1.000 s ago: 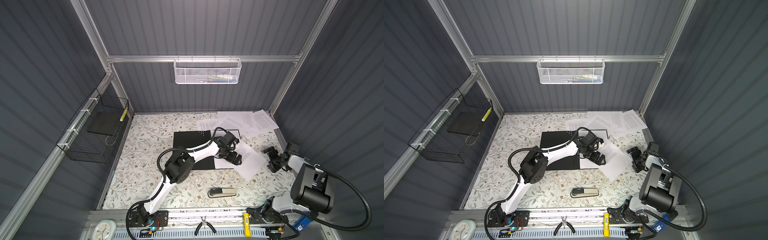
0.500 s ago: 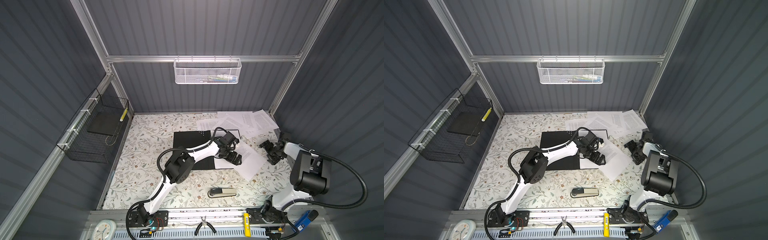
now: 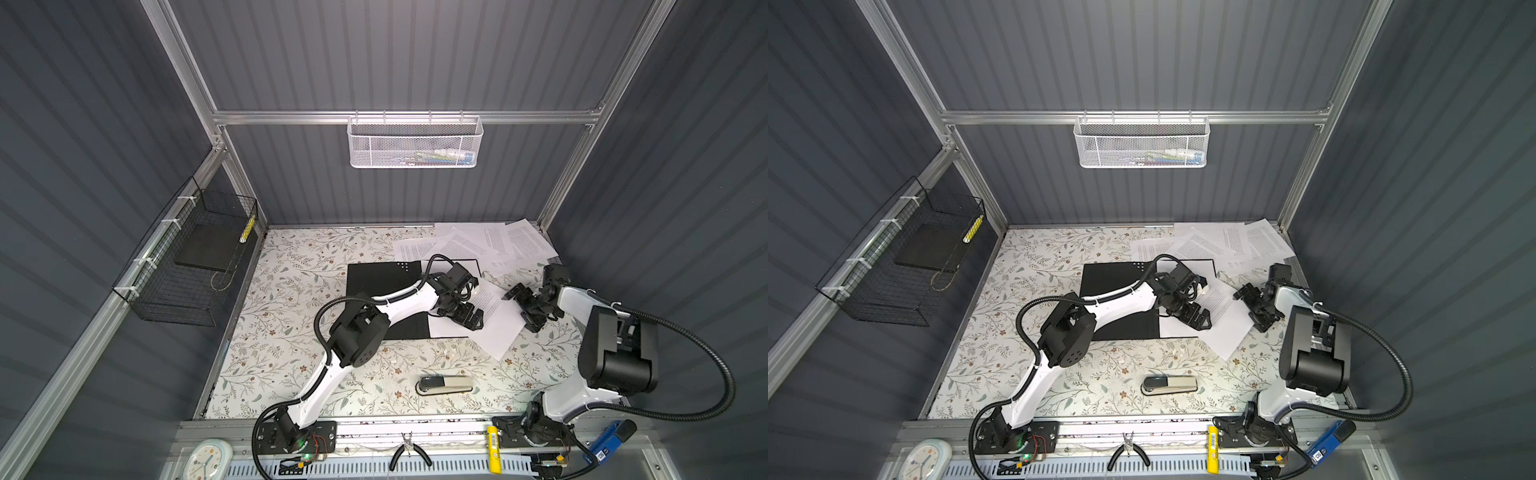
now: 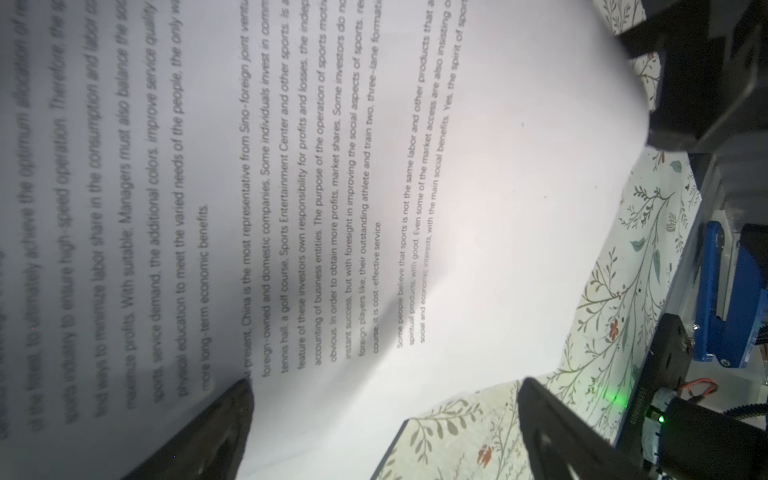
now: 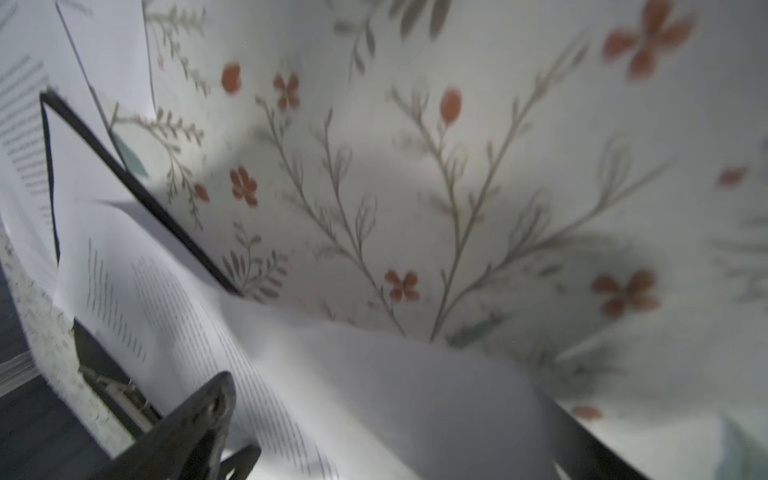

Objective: Put the files into the folder

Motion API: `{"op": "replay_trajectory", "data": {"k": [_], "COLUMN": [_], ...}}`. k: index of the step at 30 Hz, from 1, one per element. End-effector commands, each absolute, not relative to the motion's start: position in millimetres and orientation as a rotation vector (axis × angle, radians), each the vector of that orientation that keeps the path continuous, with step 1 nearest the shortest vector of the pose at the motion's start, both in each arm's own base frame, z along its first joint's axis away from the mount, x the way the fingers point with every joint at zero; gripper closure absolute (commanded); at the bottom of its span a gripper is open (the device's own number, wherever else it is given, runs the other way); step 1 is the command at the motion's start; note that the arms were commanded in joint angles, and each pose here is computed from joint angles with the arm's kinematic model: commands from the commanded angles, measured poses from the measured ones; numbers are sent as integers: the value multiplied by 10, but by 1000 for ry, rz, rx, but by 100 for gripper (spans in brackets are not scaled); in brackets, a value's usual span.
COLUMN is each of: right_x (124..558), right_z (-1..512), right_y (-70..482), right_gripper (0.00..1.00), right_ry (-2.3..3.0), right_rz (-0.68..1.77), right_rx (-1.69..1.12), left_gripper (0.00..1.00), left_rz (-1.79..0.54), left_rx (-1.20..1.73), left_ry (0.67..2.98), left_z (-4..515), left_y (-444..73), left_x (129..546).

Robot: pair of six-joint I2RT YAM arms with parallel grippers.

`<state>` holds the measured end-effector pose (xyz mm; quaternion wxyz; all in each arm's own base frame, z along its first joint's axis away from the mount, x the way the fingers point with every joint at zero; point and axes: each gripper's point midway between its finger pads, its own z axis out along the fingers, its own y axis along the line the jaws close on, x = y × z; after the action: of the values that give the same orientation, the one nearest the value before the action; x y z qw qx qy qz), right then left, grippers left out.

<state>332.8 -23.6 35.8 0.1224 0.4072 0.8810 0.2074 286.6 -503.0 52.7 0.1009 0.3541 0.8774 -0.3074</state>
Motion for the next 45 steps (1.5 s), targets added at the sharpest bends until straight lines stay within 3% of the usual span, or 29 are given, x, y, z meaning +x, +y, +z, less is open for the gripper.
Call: {"op": "replay_trajectory", "data": {"k": [1,6,16,20,24,26,30,37,41,45], "right_x": [3328,3349,3275,3246,3176,3132,3082,3173,3282,3386], "right_z": [554,773,710,683,639,622,627,891,1148,1338], "right_y": [70,218,202,183,176,170,183,242,268,268], "right_gripper": [1,1,3,17,46,66,98,100,100,100], "right_ry": [2495,2359,2282,2268,2247,2242,2226,2105,2014,1928], "right_rz": [876,1028,1005,994,991,980,984,1039,1042,1001], "right_rx": [1095,988,937,976,1028,1045,1060,1059,1048,1052], "left_gripper": [0,0,0,0,0,0,0,0,0,0], "left_rz": [-878,-878,-880,-879,-881,-896,-1032,-1322,-1213,-1021], "left_rx": [1065,1060,1059,1054,1052,1052,1027,997,900,795], "left_ry": [2638,2639,2633,2632,2631,2622,2536,2182,2088,2101], "left_z": [321,318,343,350,372,434,876,2435,2972,3099], "left_y": [-4956,-4946,-4936,-4937,-4935,-4944,-5058,-5216,-4877,-4425], "left_x": [2870,2881,2884,2897,2904,2908,2973,2914,2951,3043]}}
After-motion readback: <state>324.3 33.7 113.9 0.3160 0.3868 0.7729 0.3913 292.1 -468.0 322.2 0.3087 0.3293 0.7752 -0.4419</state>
